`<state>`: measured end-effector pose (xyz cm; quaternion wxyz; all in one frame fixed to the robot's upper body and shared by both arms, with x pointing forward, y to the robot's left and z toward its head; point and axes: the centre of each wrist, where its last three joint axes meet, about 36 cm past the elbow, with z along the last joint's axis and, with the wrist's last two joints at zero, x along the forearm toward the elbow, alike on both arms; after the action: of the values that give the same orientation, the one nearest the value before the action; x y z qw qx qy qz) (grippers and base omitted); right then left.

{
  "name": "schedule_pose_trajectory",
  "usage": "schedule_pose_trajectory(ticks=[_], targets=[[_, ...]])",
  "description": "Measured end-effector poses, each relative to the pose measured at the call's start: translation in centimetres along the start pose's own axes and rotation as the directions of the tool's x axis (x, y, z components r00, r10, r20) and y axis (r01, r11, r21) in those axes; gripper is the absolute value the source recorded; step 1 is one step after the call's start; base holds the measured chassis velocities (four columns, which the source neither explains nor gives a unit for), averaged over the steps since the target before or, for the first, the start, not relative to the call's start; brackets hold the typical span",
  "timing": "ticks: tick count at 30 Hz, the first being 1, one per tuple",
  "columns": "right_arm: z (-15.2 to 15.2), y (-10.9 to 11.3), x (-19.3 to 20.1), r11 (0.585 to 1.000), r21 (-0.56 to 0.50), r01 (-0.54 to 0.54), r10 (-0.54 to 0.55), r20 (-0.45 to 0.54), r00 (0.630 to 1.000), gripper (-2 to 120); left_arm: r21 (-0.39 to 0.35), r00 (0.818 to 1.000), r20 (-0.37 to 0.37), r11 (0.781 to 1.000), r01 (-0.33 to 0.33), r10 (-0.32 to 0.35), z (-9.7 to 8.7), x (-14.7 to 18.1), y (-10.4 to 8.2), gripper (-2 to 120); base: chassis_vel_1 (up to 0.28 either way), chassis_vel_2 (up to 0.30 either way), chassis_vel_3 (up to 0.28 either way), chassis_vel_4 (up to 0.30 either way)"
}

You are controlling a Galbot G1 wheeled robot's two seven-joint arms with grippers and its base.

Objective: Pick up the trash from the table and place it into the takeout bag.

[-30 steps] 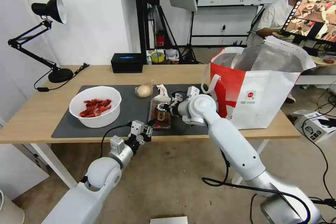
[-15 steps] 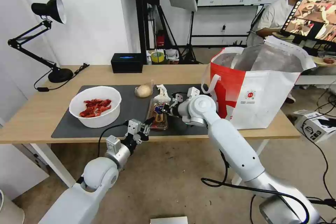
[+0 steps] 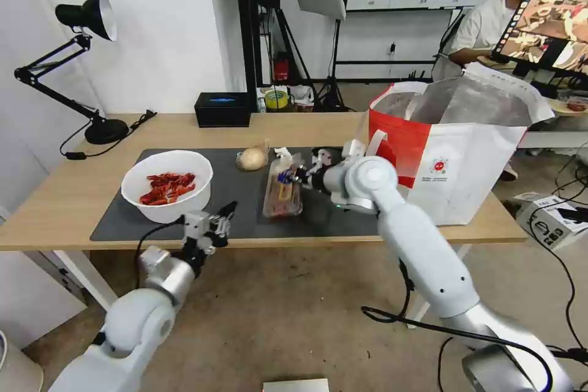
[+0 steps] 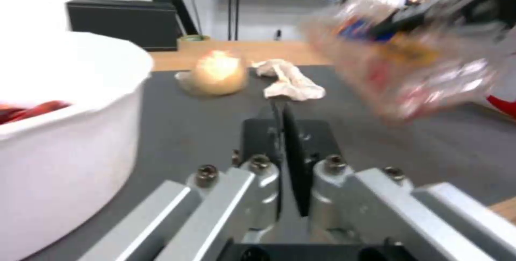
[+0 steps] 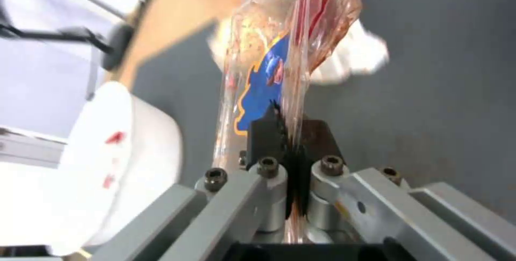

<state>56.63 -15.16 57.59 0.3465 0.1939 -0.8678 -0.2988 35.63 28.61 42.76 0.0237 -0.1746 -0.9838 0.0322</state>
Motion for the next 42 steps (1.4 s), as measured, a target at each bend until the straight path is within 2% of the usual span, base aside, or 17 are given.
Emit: schedule_pose_trajectory(ticks=[1,5,8,14,16,17,19,20,23,24,27,28,31,32,34,35,42], targets=[[-0.7,0.1,1.1,1.0,-0.001,0.023,-0.023,0.029,0.999,0,0.006,1.0,0.005,1.0,0.01,-0.01,-0.1,0.3,0.0,22,0.0,0.0,0.0,0.0],[-1.9,0.5,3.6,0.998,0.007,0.068,-0.068,0.088,0.994,0,0.02,1.0,0.011,1.0,0.021,-0.022,-0.1,0.8,-0.3,31,0.0,0.0,0.0,0.0],[-3.2,1.2,7.0,0.994,0.037,0.105,-0.109,0.164,0.98,0,0.034,0.999,0.01,0.999,0.031,-0.031,0.2,1.5,-0.7,47,0.0,0.0,0.0,0.0],[-4.5,1.4,10.5,0.989,0.073,0.129,-0.143,0.255,0.956,0,0.038,0.999,0.009,0.999,0.039,-0.039,0.5,2.2,-0.9,62,0.0,0.0,0.0,0.0],[-5.8,1.5,13.4,0.985,0.103,0.141,-0.168,0.342,0.925,0,0.036,0.999,0.011,0.998,0.045,-0.045,0.9,2.7,-0.8,73,0.0,0.0,0.0,0.0],[-5.8,1.5,13.4,0.985,0.103,0.141,-0.168,0.342,0.925,0,0.036,0.999,0.011,0.998,0.045,-0.045,0.9,2.7,-0.8,73,0.0,0.0,0.0,0.0],[-8.0,0.8,16.8,0.985,0.149,0.084,-0.145,0.473,0.869,0,0.029,0.999,0.015,0.998,0.051,-0.052,0.9,3.5,-0.6,86,0.0,0.0,0.0,0.0],[-8.0,0.8,16.8,0.985,0.149,0.084,-0.145,0.473,0.869,0,0.029,0.999,0.015,0.998,0.051,-0.052,0.9,3.5,-0.6,86,0.0,0.0,0.0,0.0],[-10.1,-0.5,19.2,0.988,0.153,0.022,-0.107,0.571,0.814,0,0.021,0.998,0.026,0.998,0.053,-0.054,0.5,3.9,-0.5,99,0.0,0.0,0.0,0.0],[-10.1,-0.5,19.2,0.988,0.153,0.022,-0.107,0.571,0.814,0,0.021,0.998,0.026,0.998,0.053,-0.054,0.5,3.9,-0.5,99,0.0,0.0,0.0,0.0],[-11.4,-1.7,20.3,0.989,0.143,-0.039,-0.061,0.631,0.774,0,0.021,0.998,0.03,0.998,0.051,-0.052,0.4,4.1,-0.5,100,0.0,0.0,0.0,0.0],[-11.4,-1.7,20.3,0.989,0.143,-0.039,-0.061,0.631,0.774,0,0.021,0.998,0.03,0.998,0.051,-0.052,0.4,4.1,-0.5,100,0.0,0.0,0.0,0.0],[-12.4,-3.3,20.8,0.982,0.143,-0.124,-0.009,0.688,0.726,0,0.021,0.998,0.034,0.999,0.049,-0.05,0.3,4.2,-0.6,100,0.0,0.0,0.0,0.0],[-12.4,-3.3,20.8,0.982,0.143,-0.124,-0.009,0.688,0.726,0,0.021,0.998,0.034,0.999,0.049,-0.05,0.3,4.2,-0.6,100,0.0,0.0,0.0,0.0],[-12.9,-5.0,20.6,0.971,0.143,-0.191,0.03,0.722,0.691,0,0.02,0.998,0.035,0.999,0.048,-0.049,0.2,4.2,-0.5,100,0.0,0.0,0.0,0.0],[-13.0,-6.6,20.2,0.958,0.144,-0.248,0.061,0.741,0.668,0,0.019,0.998,0.036,0.999,0.045,-0.046,0.2,4.1,-0.5,100,0.0,0.0,0.0,0.0],[-12.5,-9.3,19.6,0.937,0.142,-0.319,0.107,0.753,0.649,0,0.022,0.999,0.036,0.999,0.033,-0.034,0.2,3.9,-0.7,100,0.0,0.0,0.0,0.0]])
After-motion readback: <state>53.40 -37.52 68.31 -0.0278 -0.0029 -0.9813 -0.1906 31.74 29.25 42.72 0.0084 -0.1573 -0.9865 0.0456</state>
